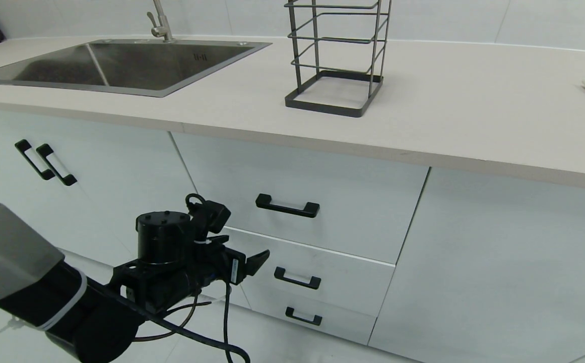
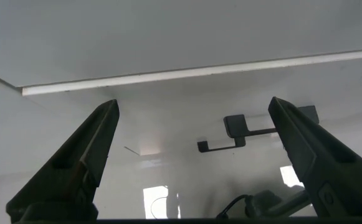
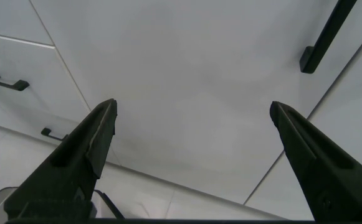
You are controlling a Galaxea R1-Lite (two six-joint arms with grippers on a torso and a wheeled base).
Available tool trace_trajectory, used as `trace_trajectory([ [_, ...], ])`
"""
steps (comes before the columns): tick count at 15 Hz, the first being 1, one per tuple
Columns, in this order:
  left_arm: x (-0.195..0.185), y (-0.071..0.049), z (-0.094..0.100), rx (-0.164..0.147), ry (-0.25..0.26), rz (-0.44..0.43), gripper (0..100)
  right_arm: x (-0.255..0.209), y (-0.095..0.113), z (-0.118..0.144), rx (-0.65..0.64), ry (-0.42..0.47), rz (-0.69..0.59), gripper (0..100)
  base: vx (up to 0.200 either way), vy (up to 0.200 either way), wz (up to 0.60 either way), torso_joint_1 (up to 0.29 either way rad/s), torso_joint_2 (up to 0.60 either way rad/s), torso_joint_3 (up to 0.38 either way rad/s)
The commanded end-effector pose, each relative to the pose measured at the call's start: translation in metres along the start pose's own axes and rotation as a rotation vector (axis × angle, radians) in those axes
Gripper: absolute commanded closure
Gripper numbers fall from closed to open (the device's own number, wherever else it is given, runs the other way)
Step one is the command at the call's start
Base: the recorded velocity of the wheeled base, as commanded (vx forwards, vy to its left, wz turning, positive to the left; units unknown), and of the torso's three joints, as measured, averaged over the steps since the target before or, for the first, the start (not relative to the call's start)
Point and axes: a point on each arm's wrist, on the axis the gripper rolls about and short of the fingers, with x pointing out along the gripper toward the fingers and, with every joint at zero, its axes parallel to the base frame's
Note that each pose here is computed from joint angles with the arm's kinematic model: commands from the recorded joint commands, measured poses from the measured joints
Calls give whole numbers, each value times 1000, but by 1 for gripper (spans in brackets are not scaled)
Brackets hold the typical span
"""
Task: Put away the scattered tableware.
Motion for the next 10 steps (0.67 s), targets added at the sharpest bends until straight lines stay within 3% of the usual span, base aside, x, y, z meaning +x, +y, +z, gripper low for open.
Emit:
trace_trajectory([
  [1,-20,-1,-3,-1,-11,-5,0,0,0,0,-1,1,2,0,0,0,0,0,0,0],
  [3,-37,-2,-5,0,-28,-21,0,0,0,0,-1,1,0,0,0,0,0,0,0,0],
  [5,-68,-5,-3,5,-83,-42,0,0,0,0,-1,1,2,0,0,0,0,0,0,0],
  [10,-164,-9,-2,25,-280,-47,0,0,0,0,-1,1,0,0,0,0,0,0,0,0],
])
